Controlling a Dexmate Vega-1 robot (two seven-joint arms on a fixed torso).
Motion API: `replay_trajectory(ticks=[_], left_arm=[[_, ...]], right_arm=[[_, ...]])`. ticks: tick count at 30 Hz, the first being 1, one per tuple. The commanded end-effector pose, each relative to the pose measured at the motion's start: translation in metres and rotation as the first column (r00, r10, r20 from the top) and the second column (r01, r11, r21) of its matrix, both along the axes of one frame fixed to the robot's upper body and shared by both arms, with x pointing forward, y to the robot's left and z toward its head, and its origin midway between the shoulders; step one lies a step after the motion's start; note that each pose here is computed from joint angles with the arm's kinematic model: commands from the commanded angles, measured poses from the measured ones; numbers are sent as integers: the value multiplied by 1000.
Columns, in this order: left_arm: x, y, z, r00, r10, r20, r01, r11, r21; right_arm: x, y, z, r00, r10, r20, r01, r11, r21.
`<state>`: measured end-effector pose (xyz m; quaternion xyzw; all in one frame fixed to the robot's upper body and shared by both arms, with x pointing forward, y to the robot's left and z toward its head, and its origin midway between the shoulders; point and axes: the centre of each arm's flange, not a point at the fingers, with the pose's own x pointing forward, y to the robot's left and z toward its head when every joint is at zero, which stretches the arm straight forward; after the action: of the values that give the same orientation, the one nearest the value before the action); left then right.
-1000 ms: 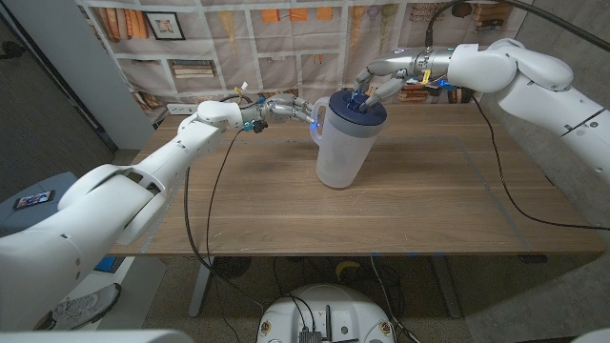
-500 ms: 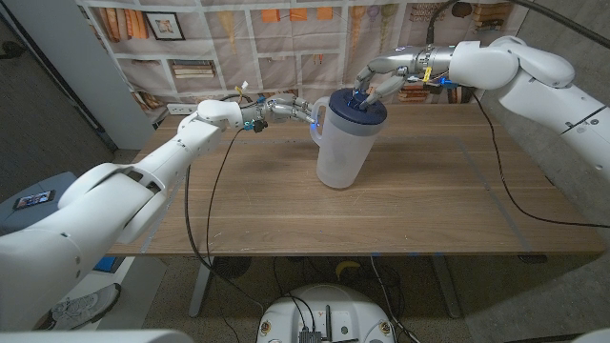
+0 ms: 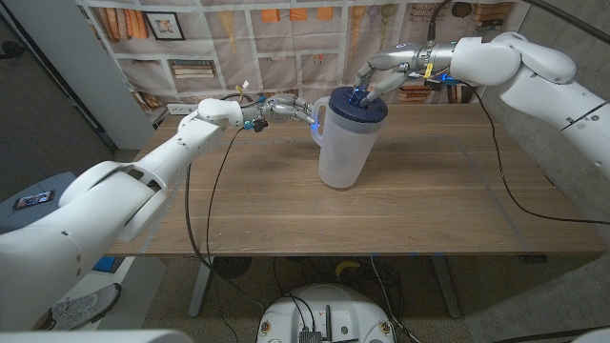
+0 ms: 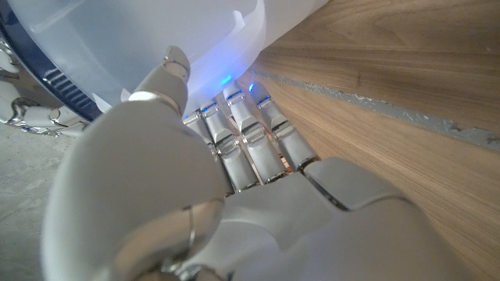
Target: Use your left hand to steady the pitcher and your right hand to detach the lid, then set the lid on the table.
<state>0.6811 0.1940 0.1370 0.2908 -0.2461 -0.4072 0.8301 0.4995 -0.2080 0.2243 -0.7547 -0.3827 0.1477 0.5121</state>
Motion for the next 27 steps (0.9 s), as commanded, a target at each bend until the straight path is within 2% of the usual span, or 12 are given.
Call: replay_trajectory(ticks=[1,27], left_arm=[[2,-2,2,1000,-1,-4,1,1000,9],[5,-5,4,1000,-3,-6,3,1000,25]], right_arm=[[0,-3,4,1000,-1,-1,1,1000,5],[-2,-13,12,1000,9,-12,-8,999,48]])
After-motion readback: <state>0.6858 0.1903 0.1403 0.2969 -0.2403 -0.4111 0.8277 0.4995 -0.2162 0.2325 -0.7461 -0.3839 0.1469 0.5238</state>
